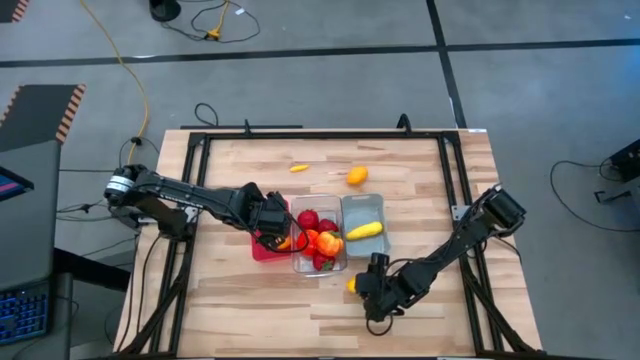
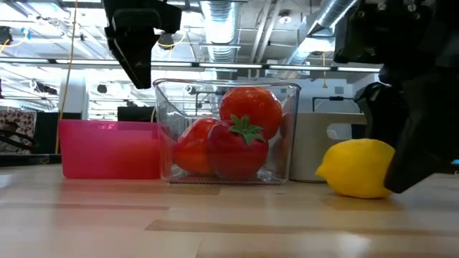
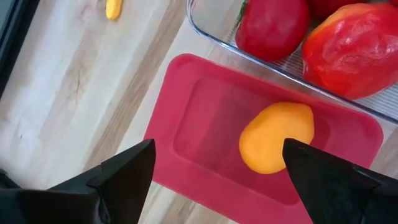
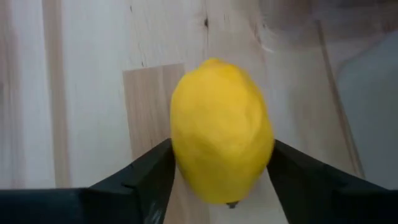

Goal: Sort produce into baskets
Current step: Put the bottom yellow lemon into the red bin

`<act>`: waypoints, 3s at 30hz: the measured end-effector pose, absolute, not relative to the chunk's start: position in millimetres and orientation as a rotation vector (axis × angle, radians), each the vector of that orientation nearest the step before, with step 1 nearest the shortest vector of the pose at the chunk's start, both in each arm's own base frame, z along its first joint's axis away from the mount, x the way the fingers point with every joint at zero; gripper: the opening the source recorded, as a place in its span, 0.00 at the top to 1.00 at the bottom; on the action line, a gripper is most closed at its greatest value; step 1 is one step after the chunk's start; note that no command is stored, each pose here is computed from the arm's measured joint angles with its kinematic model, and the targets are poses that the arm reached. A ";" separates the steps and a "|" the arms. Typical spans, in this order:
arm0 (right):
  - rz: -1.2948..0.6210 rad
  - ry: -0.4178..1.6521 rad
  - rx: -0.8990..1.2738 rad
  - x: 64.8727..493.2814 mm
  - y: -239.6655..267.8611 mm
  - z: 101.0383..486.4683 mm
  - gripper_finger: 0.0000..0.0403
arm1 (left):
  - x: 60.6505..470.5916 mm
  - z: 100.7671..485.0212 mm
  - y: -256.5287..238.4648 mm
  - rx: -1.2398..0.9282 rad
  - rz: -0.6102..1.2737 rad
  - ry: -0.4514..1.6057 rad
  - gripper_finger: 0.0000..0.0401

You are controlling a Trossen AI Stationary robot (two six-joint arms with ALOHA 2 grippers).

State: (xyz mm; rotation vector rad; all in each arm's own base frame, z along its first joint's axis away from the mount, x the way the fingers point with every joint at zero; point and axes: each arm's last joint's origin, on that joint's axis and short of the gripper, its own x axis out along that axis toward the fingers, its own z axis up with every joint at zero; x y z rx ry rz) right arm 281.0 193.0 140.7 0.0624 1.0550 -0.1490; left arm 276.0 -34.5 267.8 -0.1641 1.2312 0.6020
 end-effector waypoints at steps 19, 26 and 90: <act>-0.106 1.157 0.055 287.5 200.4 186.8 0.49 | 246.9 306.0 -27.5 -0.111 0.598 1.083 0.15; -0.057 1.141 -0.023 299.4 198.9 243.3 0.50 | 219.5 333.6 -25.1 -0.100 0.557 0.969 0.15; -0.180 0.477 0.174 454.5 19.9 255.7 0.49 | 174.5 369.1 -15.4 -0.066 0.677 0.715 0.15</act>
